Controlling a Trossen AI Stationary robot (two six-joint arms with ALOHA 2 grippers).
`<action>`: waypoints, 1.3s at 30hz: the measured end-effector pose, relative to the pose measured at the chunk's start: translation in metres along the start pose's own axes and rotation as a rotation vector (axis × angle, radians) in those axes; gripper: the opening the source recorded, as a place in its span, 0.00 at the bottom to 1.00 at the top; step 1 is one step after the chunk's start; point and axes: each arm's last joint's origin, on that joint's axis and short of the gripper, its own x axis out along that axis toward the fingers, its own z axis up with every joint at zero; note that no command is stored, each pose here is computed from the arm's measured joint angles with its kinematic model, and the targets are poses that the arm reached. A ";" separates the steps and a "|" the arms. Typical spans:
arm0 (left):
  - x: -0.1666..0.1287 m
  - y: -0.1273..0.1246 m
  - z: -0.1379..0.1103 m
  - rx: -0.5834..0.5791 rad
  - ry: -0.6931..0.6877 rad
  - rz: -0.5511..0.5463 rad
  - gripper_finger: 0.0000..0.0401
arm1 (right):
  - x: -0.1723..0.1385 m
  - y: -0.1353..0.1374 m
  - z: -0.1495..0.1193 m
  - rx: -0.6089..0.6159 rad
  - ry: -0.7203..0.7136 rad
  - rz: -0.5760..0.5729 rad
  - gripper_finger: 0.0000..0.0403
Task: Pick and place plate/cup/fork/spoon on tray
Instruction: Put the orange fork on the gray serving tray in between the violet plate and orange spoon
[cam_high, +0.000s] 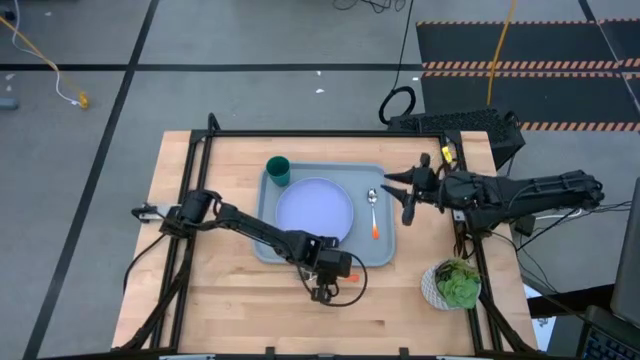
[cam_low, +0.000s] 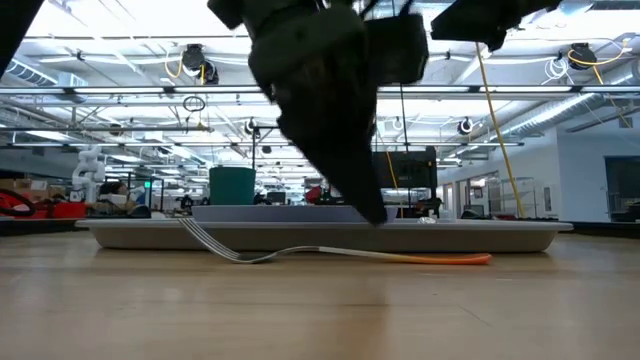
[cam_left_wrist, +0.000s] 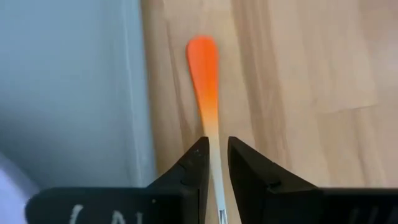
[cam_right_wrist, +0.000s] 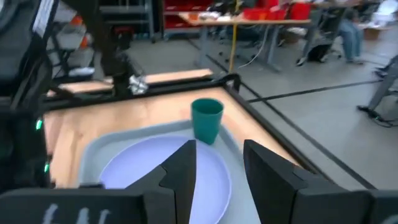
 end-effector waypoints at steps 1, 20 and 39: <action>-0.005 0.000 0.002 0.011 -0.013 0.007 0.15 | 0.000 0.002 -0.001 -0.006 0.011 0.012 0.32; -0.185 -0.055 0.009 0.066 -0.521 0.475 0.16 | 0.054 0.115 0.017 -0.395 0.704 0.128 0.32; -0.200 -0.033 -0.133 0.004 -1.180 0.189 0.16 | 0.147 0.166 -0.049 -0.250 0.891 0.374 0.32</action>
